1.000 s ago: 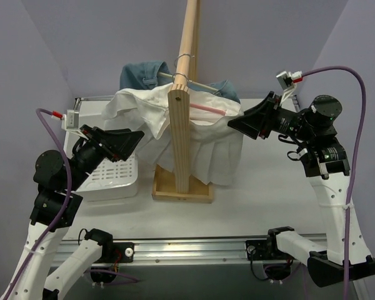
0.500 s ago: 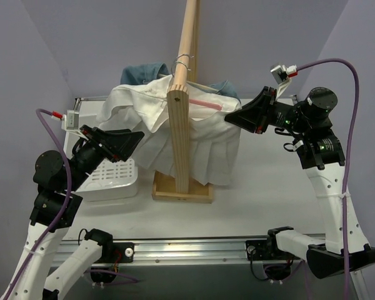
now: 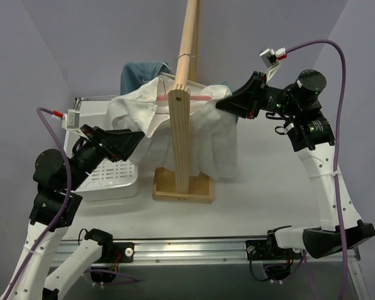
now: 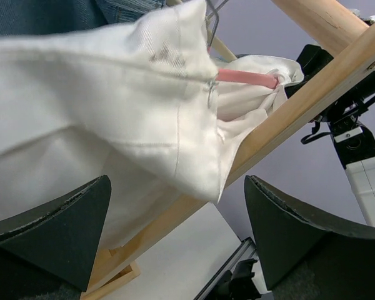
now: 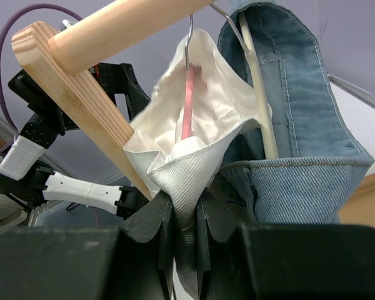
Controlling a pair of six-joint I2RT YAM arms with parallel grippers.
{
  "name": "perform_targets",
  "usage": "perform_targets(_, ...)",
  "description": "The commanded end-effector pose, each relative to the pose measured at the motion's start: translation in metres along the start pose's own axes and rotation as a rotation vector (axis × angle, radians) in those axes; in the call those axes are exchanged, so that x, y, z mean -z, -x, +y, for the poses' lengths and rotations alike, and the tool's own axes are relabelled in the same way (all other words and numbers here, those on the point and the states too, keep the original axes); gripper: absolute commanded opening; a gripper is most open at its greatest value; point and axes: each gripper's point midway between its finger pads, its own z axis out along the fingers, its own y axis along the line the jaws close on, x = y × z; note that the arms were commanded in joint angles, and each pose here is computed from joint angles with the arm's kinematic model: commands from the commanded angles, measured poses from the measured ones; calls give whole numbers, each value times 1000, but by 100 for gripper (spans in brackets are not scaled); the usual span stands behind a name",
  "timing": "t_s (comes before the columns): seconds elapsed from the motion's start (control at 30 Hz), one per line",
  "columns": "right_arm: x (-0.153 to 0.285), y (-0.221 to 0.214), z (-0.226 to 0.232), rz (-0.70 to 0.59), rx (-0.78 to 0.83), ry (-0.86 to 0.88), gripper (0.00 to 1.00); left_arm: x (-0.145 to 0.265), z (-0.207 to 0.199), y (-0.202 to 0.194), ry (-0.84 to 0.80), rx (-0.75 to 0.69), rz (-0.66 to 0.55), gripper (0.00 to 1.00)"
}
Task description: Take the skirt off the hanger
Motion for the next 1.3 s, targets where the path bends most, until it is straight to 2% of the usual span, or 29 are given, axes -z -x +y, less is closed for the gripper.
perform_targets(0.0,0,32,32,-60,131,83,0,2,-14,17,-24,-27,-43,96)
perform_targets(0.3,-7,9,18,-22,75,80,0,-1,-27,43,1,-125,-58,97)
perform_targets(0.53,-15,-13,12,-16,56,105,0,-28,-41,65,2,-57,-49,97)
perform_targets(0.8,-25,-22,14,-21,30,120,0,-55,-33,63,7,-42,0,98)
perform_targets(1.2,-32,-11,38,-36,45,182,0,-65,-24,60,23,-70,10,100)
perform_targets(1.23,-33,-12,38,-36,44,181,0,-65,-26,58,9,-76,17,94)
perform_targets(1.27,-32,-11,38,-37,44,178,0,-65,-28,58,-8,-85,20,92)
